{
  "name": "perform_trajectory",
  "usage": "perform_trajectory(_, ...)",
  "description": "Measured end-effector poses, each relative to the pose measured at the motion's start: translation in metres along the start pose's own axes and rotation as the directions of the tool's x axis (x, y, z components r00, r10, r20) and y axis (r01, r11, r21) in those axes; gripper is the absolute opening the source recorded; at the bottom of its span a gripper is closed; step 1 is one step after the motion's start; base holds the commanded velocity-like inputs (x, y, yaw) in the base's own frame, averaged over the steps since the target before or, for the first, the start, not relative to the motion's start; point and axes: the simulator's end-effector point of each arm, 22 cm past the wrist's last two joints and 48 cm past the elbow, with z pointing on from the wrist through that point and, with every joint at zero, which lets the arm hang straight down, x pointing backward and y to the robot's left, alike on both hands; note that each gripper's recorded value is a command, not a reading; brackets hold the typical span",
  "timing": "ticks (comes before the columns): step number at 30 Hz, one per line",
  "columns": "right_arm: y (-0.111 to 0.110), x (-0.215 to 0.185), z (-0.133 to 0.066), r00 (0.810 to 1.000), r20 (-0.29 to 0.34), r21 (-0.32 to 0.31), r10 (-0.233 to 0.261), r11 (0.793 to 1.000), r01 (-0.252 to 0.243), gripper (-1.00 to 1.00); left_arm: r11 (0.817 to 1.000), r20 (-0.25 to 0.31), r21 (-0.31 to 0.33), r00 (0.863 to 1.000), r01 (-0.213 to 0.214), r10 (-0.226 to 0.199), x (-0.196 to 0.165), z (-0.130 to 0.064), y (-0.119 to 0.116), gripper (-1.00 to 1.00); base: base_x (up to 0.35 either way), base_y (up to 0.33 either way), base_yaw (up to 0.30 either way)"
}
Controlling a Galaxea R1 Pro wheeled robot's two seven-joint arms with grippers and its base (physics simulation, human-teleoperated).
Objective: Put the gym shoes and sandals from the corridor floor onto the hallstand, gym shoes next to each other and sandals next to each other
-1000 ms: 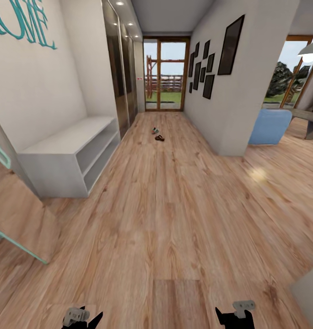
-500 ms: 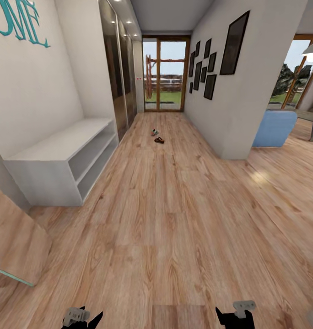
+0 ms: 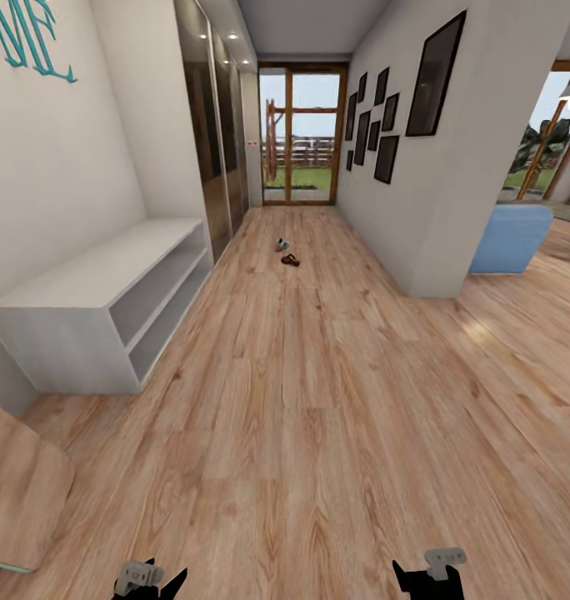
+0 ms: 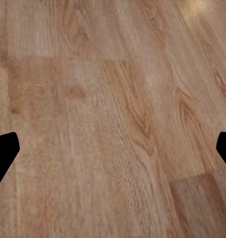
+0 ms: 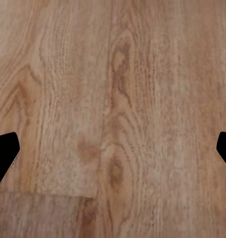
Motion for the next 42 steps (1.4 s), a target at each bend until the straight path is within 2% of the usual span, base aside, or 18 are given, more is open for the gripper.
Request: perform_trajectory(42,0.0000,0.0001,0.0000,1.000,0.000,0.000,-0.002,1.000,0.002,1.00,1.000,0.000,0.000,1.000,0.000,0.000,0.0000,0.0000,0.0000,1.00,0.339,0.000,0.000)
